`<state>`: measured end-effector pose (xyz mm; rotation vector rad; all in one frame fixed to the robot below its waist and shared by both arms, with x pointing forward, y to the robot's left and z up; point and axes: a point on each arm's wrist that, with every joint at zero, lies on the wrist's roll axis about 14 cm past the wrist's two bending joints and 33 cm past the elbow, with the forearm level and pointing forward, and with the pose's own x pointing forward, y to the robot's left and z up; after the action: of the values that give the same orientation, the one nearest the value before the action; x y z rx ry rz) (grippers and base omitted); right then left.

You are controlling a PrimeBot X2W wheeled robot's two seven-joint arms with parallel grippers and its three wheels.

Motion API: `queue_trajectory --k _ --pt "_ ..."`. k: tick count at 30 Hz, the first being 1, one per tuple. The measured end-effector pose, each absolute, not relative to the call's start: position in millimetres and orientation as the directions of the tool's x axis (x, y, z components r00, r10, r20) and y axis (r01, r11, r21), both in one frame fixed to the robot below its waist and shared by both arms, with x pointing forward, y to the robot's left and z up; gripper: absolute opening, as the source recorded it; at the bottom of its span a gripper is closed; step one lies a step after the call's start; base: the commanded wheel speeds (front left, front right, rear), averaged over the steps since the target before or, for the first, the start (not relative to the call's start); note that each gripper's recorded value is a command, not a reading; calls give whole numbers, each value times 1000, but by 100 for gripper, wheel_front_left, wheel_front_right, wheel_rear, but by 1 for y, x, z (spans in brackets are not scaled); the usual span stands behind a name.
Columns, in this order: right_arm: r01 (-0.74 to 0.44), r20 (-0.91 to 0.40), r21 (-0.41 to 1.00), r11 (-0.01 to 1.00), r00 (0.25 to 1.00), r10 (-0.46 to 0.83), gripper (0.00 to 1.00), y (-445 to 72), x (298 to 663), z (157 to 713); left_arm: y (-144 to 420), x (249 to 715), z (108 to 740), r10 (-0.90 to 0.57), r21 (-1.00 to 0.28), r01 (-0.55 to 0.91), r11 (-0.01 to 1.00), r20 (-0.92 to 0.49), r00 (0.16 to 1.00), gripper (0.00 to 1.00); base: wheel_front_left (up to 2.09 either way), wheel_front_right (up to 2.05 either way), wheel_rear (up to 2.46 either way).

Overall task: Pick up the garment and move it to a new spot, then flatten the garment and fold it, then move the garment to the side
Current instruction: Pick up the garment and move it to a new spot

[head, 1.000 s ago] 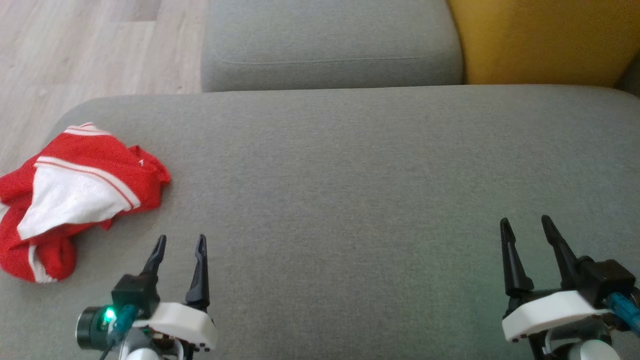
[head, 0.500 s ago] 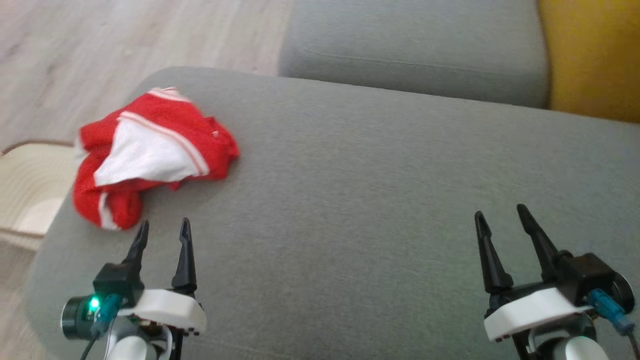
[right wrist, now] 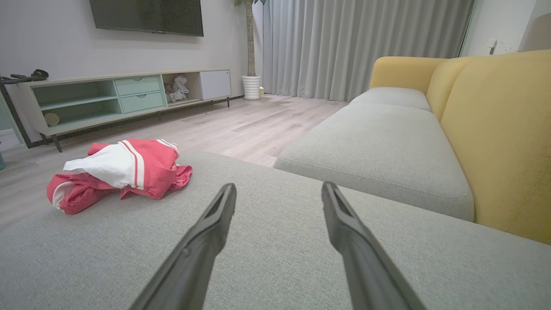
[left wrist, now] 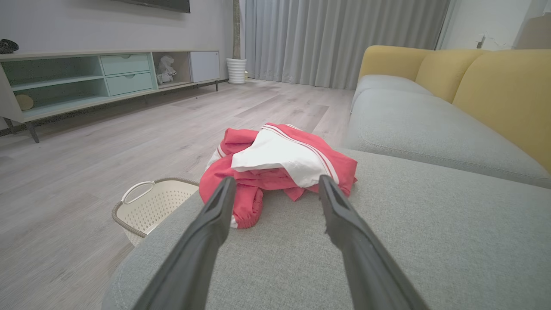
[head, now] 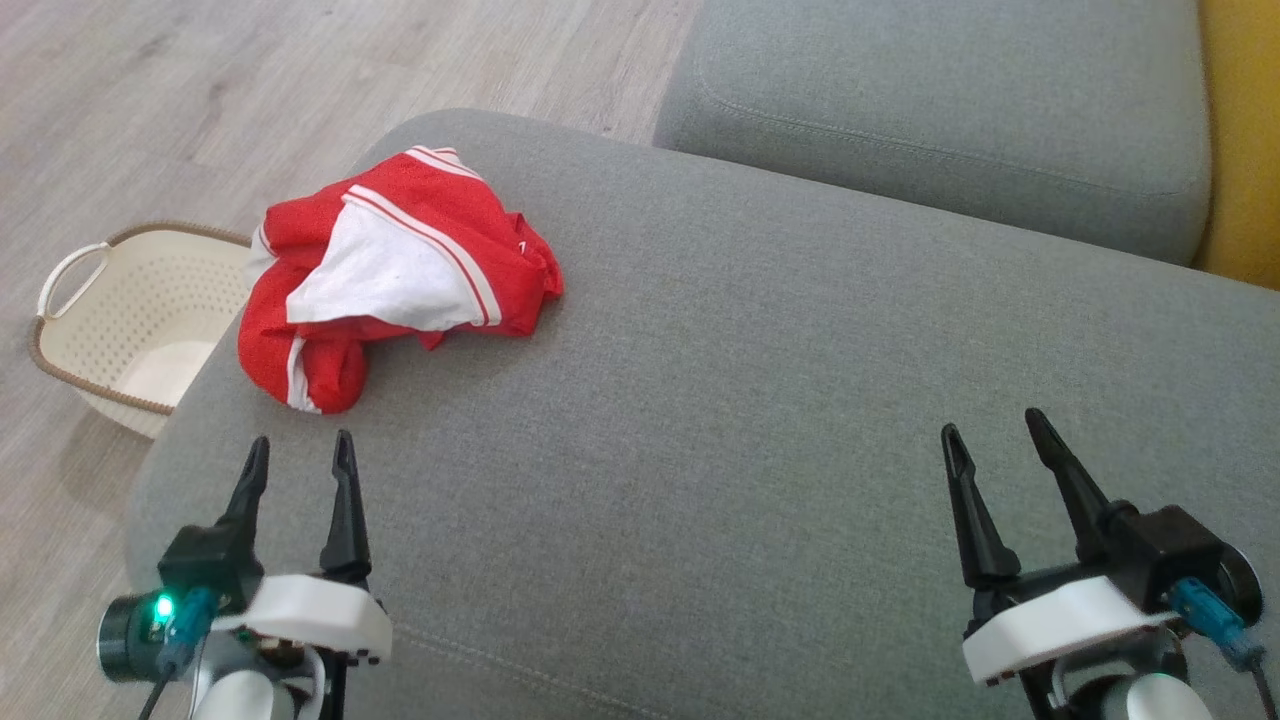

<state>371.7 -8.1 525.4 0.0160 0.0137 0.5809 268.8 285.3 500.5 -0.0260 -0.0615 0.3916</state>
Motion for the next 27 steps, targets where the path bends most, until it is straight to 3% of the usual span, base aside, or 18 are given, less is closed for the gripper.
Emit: queue_trajectory --k 16,27 --pt "-545 -41 52 837 836 547 100 -9 377 514 281 278 482 360 -29 -360 932 -12 933 100 0 0 0" --pt "-515 -117 61 855 847 518 100 -27 421 486 289 386 467 261 2 -262 965 -103 960 100 0 0 0"
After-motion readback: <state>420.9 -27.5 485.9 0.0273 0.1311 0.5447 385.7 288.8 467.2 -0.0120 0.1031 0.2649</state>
